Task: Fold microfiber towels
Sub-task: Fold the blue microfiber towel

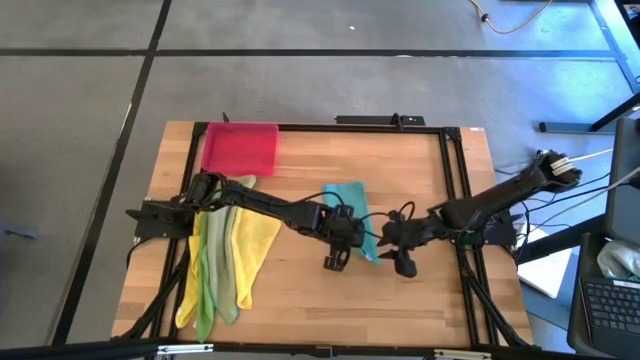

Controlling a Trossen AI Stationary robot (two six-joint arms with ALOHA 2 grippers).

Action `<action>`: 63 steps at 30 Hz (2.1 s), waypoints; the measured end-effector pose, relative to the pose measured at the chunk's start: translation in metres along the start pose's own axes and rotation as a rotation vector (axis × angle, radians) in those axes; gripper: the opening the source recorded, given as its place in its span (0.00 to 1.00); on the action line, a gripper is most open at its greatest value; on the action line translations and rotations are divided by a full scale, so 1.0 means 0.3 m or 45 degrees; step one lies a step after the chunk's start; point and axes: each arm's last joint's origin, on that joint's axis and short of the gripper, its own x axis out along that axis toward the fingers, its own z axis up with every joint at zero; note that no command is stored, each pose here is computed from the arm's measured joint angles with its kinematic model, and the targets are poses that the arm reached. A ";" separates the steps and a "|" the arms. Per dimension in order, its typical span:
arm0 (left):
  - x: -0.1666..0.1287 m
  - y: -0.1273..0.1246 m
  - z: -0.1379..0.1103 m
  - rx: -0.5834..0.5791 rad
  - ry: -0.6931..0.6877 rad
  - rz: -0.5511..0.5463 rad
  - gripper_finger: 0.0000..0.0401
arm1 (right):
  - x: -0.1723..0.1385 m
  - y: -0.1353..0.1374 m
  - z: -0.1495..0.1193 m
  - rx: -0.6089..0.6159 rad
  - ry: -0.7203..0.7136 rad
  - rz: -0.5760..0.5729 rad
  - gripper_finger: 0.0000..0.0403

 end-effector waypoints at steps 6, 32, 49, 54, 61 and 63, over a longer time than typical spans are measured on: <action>0.001 0.015 -0.002 -0.058 0.007 0.006 0.00 | 0.096 0.001 -0.013 0.060 0.058 -0.017 0.59; -0.055 -0.006 -0.008 -0.123 0.055 0.024 0.00 | 0.180 -0.005 -0.055 0.125 0.238 -0.082 0.08; -0.160 -0.062 -0.031 -0.131 0.149 0.038 0.00 | 0.069 0.036 0.027 -0.043 0.188 0.168 0.03; -0.171 -0.096 -0.032 -0.129 0.149 0.011 0.00 | 0.026 0.027 0.047 -0.074 0.146 0.247 0.01; -0.159 -0.036 -0.043 -0.012 0.179 0.178 0.00 | 0.011 -0.100 0.070 -0.202 0.154 0.087 0.03; -0.143 0.014 -0.054 -0.034 0.202 0.226 0.00 | 0.009 -0.143 0.068 -0.198 0.193 0.038 0.04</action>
